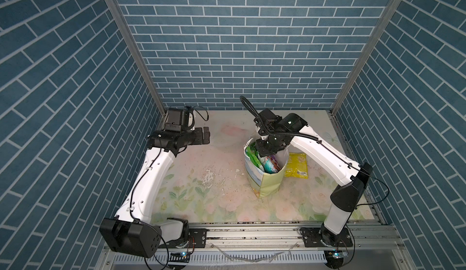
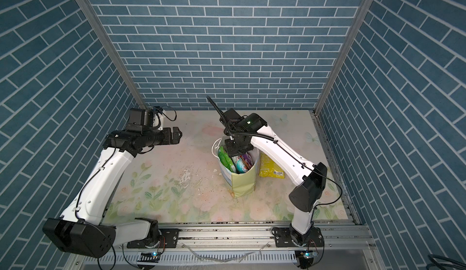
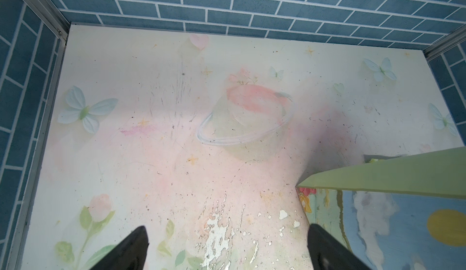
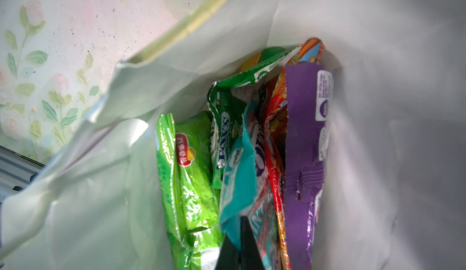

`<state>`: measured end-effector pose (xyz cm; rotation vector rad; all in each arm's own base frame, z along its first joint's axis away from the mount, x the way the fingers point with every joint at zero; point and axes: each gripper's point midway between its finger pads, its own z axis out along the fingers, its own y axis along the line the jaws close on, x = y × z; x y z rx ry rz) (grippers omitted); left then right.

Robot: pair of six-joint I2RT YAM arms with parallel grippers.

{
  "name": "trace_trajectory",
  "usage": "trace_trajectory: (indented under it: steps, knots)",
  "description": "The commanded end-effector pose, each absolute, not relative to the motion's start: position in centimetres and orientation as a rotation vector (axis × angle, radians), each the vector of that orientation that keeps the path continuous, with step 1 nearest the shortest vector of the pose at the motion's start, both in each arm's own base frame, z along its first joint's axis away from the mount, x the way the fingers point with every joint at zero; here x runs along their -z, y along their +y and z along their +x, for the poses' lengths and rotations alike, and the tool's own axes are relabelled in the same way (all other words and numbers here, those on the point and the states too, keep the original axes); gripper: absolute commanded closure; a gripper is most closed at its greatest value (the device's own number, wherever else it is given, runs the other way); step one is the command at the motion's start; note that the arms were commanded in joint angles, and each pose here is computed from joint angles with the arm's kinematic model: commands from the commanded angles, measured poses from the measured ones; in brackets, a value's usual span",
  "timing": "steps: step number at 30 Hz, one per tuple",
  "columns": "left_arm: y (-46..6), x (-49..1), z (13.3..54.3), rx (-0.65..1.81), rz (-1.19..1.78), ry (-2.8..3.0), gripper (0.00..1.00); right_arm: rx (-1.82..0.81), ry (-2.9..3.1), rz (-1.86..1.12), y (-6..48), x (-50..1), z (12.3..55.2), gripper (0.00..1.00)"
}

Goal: Take the snacks out of the paper bag
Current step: Pick up the snack from the paper bag.

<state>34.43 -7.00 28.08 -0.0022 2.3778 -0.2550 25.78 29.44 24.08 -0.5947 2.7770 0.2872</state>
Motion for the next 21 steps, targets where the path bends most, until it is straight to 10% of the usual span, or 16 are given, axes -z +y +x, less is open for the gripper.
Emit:
trace_trajectory:
  steps: [1,21]
  knots:
    - [-7.2,-29.3,34.8,0.273,0.015,2.343,0.01,-0.386,2.675,-0.563,29.8,-27.8,25.8,1.00]
    - [-9.1,-30.6,35.0,0.265,0.117,2.332,0.00,-0.432,2.480,-0.529,28.3,-36.3,27.4,1.00]
